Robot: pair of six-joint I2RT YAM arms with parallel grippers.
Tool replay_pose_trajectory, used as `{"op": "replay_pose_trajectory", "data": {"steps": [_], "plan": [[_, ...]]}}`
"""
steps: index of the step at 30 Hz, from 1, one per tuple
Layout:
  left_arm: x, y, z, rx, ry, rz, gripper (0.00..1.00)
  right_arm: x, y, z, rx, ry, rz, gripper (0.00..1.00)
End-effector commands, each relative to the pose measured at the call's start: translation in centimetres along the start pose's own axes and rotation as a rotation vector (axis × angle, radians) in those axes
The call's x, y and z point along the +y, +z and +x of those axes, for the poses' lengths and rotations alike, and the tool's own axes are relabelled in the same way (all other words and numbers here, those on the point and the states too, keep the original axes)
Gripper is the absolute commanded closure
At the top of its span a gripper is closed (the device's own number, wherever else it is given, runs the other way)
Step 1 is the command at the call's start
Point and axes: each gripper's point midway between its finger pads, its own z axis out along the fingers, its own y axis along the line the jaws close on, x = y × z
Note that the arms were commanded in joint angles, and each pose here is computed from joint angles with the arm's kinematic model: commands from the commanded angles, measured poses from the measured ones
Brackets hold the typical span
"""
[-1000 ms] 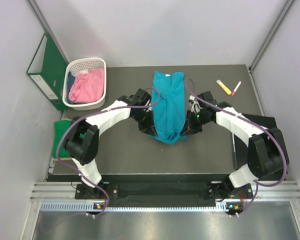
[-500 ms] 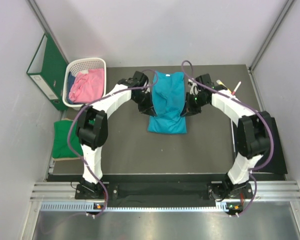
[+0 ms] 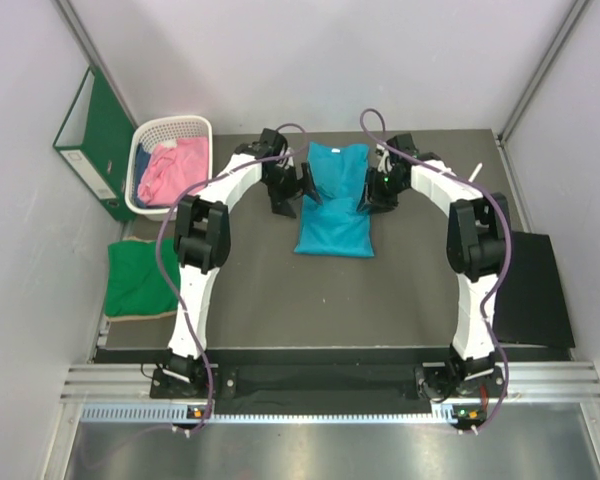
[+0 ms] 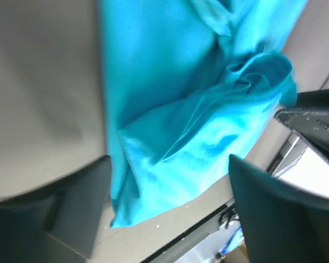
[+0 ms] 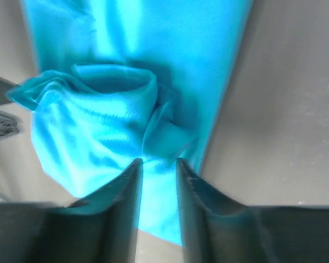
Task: Fold and stack the t-shirts
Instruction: Fold the folded rectangular tshirt in 1/3 of the way, then grab one side of the 2/3 rectangular tshirt with both arms
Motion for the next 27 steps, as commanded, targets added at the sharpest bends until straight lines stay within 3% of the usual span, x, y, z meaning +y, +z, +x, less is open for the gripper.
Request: {"op": "replay_pose_trajectory", "data": {"steps": [1, 3, 6, 9, 12, 18, 27], "plan": [[-0.7, -3.1, -2.0, -0.072, 0.013, 0.035, 0.01, 0.2, -3.6, -4.0, -0.184, -0.038, 0.047, 0.41], [-0.6, -4.6, -1.6, -0.112, 0.038, 0.018, 0.01, 0.3, -5.6, -4.0, -0.237, -0.05, 0.061, 0.26], [-0.7, -5.6, -0.3, -0.125, 0.048, 0.029, 0.01, -0.5, -6.6, -1.8, -0.202, -0.025, 0.079, 0.13], [0.1, -5.4, 1.9, -0.08, 0.02, 0.03, 0.01, -1.2, -6.4, 1.6, -0.139, 0.028, 0.047, 0.08], [1.2, -4.9, 3.9, -0.057, 0.007, 0.02, 0.02, -1.4, -5.8, 4.8, -0.089, 0.093, 0.0, 0.07], [3.1, -3.6, 6.7, -0.03, -0.048, 0.021, 0.22, -2.4, -3.5, 10.7, 0.032, 0.214, -0.071, 0.12], [3.9, -2.3, 7.9, -0.037, -0.073, 0.018, 0.33, -2.6, -1.8, 11.7, 0.053, 0.248, -0.109, 0.18]]}}
